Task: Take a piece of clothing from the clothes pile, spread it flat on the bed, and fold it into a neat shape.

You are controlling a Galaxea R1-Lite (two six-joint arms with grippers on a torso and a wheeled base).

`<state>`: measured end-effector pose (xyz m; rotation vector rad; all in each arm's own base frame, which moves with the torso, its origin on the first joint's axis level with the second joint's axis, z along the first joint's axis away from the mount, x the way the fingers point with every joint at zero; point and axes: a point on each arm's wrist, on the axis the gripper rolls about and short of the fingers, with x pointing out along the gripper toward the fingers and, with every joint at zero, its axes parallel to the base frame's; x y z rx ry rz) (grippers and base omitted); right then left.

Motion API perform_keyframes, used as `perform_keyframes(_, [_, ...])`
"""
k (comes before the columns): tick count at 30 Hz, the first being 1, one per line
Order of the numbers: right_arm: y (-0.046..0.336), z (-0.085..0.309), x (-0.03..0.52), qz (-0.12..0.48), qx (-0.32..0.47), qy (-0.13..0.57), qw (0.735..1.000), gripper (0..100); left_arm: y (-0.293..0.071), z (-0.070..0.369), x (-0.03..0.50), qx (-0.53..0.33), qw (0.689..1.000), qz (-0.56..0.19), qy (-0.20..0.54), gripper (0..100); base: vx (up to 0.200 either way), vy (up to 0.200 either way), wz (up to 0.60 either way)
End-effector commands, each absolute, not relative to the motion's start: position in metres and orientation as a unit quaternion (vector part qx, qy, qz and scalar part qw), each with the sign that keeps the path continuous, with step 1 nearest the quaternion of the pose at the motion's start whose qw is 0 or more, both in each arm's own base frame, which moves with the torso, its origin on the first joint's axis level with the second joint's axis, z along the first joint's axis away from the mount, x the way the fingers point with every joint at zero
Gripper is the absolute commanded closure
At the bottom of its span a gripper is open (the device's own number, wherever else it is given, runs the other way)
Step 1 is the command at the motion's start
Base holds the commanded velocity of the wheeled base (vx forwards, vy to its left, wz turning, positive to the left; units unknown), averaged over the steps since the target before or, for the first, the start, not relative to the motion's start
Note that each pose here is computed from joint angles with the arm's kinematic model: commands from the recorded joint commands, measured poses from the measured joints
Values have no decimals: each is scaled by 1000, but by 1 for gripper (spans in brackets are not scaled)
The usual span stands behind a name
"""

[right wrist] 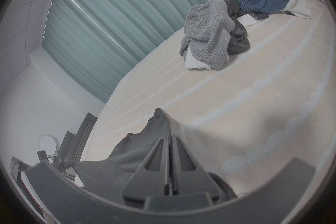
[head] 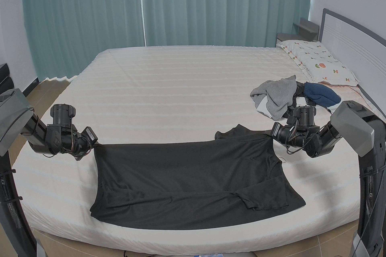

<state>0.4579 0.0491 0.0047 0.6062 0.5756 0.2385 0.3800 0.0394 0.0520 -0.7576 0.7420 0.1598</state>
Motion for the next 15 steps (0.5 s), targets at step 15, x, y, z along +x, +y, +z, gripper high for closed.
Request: perform_keyframes(15, [39, 7, 394, 135, 260, 318, 902, 100, 34, 48, 331, -317, 857, 72, 400, 100, 0, 0, 0])
